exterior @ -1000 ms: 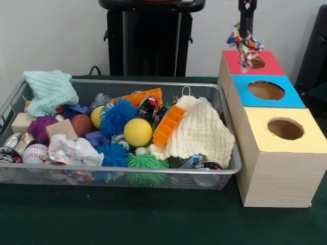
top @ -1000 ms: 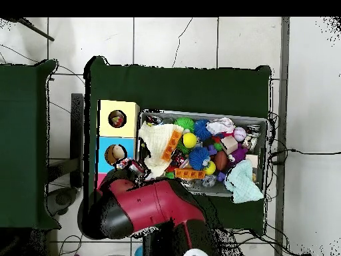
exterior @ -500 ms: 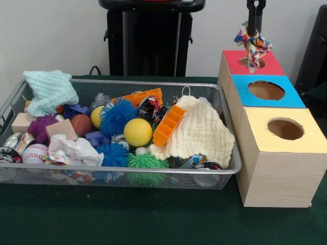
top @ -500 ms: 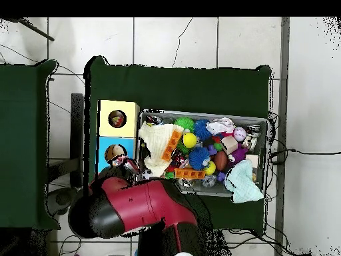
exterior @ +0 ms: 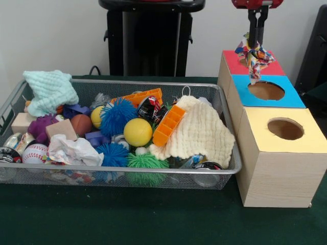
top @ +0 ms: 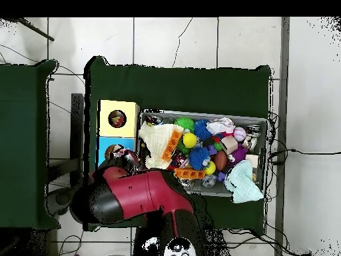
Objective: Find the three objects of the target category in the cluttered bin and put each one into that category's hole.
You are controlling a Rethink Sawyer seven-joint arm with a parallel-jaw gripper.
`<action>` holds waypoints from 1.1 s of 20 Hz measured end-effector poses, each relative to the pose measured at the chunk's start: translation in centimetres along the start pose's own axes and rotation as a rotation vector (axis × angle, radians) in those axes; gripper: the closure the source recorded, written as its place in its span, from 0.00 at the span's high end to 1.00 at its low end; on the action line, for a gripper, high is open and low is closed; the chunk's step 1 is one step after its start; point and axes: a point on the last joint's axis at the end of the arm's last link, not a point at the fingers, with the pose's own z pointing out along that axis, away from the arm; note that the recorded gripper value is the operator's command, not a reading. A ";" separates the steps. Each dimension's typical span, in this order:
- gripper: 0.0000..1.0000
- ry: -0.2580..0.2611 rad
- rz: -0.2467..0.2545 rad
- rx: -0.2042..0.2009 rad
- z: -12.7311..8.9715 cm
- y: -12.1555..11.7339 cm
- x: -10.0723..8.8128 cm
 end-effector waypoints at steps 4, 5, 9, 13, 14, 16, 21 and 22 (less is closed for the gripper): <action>0.00 0.002 0.013 0.006 0.5 -0.1 -0.7; 0.00 0.003 0.014 0.009 0.7 -0.1 -0.9; 0.00 0.000 0.016 0.018 0.9 0.2 -1.8; 0.00 -0.002 0.020 0.026 0.9 0.6 -2.4; 0.00 -0.002 0.020 0.028 0.8 0.8 -2.6; 0.00 -0.005 0.017 0.035 0.7 1.2 -3.1; 0.00 -0.022 0.021 0.051 -0.2 1.9 -5.1; 0.00 -0.025 0.024 0.052 -0.4 1.9 -5.5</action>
